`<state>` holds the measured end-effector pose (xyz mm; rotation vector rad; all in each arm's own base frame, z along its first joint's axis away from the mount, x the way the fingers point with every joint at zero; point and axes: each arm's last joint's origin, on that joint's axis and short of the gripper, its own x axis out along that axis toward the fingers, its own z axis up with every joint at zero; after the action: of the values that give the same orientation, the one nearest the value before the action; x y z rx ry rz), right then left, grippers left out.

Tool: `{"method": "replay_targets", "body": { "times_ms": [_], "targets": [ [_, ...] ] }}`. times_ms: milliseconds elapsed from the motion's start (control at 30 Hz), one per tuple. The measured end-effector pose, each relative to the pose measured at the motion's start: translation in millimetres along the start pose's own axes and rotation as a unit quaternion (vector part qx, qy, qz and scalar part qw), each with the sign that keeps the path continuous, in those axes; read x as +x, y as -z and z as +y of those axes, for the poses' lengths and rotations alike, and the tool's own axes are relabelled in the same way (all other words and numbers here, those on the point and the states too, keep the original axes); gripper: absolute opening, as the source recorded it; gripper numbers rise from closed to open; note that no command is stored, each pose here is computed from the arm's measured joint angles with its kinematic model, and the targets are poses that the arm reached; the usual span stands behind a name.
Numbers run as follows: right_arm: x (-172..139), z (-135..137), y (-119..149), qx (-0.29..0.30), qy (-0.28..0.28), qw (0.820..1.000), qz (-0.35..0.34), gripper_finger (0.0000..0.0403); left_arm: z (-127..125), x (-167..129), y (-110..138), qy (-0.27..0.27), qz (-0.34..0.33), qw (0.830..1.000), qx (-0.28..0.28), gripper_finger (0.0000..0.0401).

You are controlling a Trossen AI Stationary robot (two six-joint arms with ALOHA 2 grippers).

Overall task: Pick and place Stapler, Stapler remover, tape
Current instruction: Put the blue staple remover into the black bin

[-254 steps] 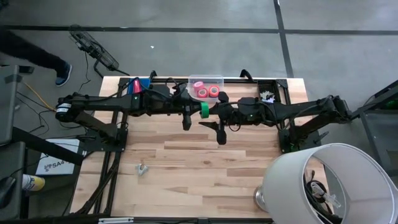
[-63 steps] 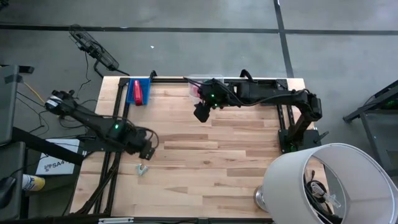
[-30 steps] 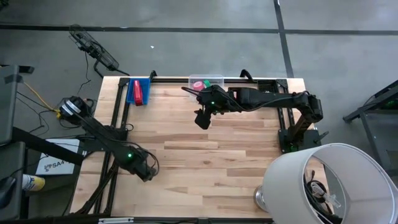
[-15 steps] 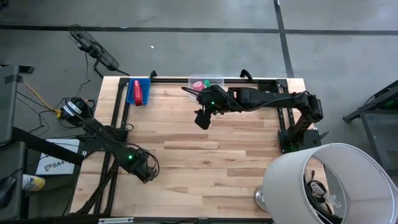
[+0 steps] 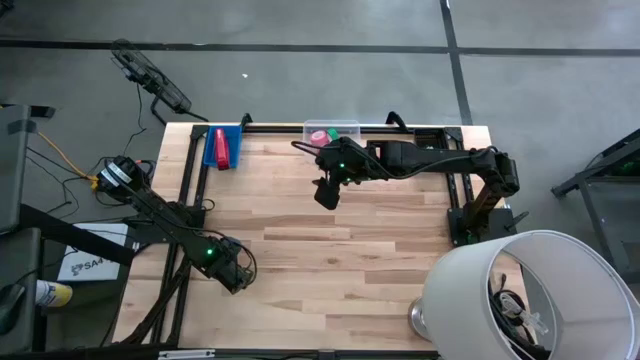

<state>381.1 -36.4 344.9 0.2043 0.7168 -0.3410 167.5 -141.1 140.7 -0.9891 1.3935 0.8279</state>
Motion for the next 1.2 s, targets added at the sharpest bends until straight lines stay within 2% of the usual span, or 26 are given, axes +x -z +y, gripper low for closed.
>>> {"method": "replay_targets", "body": {
  "times_ms": [100, 233, 433, 633, 800, 967, 1100, 1200],
  "targets": [
    [0.0, 0.8, 0.2, -0.022, -0.016, 1.000, 0.004, 0.0213, -0.4, -0.4, 0.1, 0.001, -0.001, 1.000, 0.005, 0.0097],
    [-0.1, 2.7, 0.7, -0.058, -0.047, 0.997, 0.009, 0.0213, -4.6, -5.4, 0.5, 0.005, -0.019, 0.999, 0.028, 0.0097],
    [-0.5, 5.3, 1.3, -0.091, -0.093, 0.991, 0.015, 0.0213, -14.0, -21.2, -3.2, 0.036, -0.130, 0.990, 0.038, 0.0098],
    [-0.4, 7.1, 0.8, -0.109, -0.095, 0.989, 0.008, 0.0213, -21.4, -47.8, -17.5, 0.080, -0.234, 0.969, 0.018, 0.0100],
    [-0.9, 9.4, 0.2, -0.118, -0.132, 0.984, 0.006, 0.0213, -26.0, -85.2, -34.9, 0.126, -0.330, 0.935, 0.026, 0.0101],
    [-1.4, 12.0, -3.5, -0.117, -0.163, 0.980, -0.012, 0.0213, -26.6, -141.6, -49.5, 0.177, -0.438, 0.880, 0.037, 0.0102],
    [-2.3, 14.6, -9.5, -0.113, -0.188, 0.975, -0.042, 0.0213, -24.2, -192.3, -56.0, 0.199, -0.510, 0.835, 0.059, 0.0102],
    [-3.7, 16.5, -16.0, -0.105, -0.200, 0.971, -0.075, 0.0213, -22.9, -225.5, -58.0, 0.206, -0.545, 0.808, 0.087, 0.0102]
  ]
}}
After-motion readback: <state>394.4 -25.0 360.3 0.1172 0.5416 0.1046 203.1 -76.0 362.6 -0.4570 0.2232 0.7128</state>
